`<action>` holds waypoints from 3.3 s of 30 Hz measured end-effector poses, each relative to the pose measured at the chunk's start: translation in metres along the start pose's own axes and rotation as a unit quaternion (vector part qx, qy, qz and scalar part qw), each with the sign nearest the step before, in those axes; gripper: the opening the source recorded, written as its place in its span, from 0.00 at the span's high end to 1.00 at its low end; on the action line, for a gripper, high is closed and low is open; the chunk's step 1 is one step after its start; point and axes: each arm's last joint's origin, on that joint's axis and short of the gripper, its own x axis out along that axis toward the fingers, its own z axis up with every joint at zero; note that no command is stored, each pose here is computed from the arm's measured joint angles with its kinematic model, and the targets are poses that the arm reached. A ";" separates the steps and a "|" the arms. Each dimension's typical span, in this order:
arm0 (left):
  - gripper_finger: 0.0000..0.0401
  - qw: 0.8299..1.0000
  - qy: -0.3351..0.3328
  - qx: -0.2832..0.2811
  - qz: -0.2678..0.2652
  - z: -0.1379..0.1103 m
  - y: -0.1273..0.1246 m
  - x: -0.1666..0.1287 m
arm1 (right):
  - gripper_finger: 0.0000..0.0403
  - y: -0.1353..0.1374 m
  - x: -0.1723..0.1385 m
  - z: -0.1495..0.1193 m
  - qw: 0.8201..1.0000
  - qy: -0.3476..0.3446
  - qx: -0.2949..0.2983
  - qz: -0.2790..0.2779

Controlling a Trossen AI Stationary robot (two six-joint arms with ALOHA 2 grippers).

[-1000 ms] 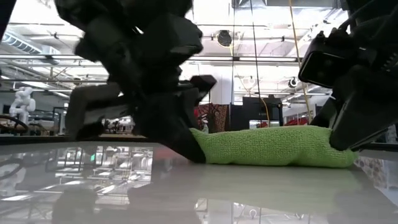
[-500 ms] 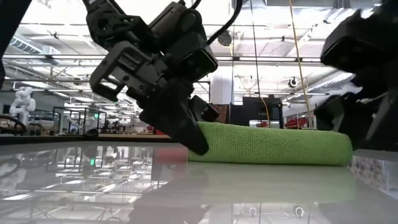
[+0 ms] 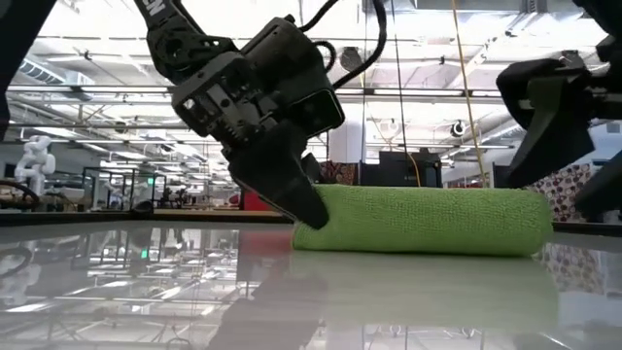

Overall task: Roll towel
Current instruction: Roll the green towel on the table

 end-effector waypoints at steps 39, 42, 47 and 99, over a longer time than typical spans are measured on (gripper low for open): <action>0.85 0.998 0.005 -0.034 -0.049 -0.015 0.008 0.021 | 0.96 0.001 0.021 -0.006 0.986 0.145 0.056 -0.066; 0.76 1.000 0.002 -0.004 -0.022 -0.009 -0.003 0.018 | 0.98 -0.007 0.019 0.000 0.983 0.156 0.093 -0.027; 0.64 0.998 -0.004 0.063 0.019 0.003 -0.025 0.007 | 0.99 -0.020 0.018 0.008 0.976 0.167 0.135 0.026; 0.39 0.841 0.104 0.417 0.327 -0.022 -0.095 0.049 | 0.98 -0.058 0.037 0.021 0.935 0.177 0.274 0.141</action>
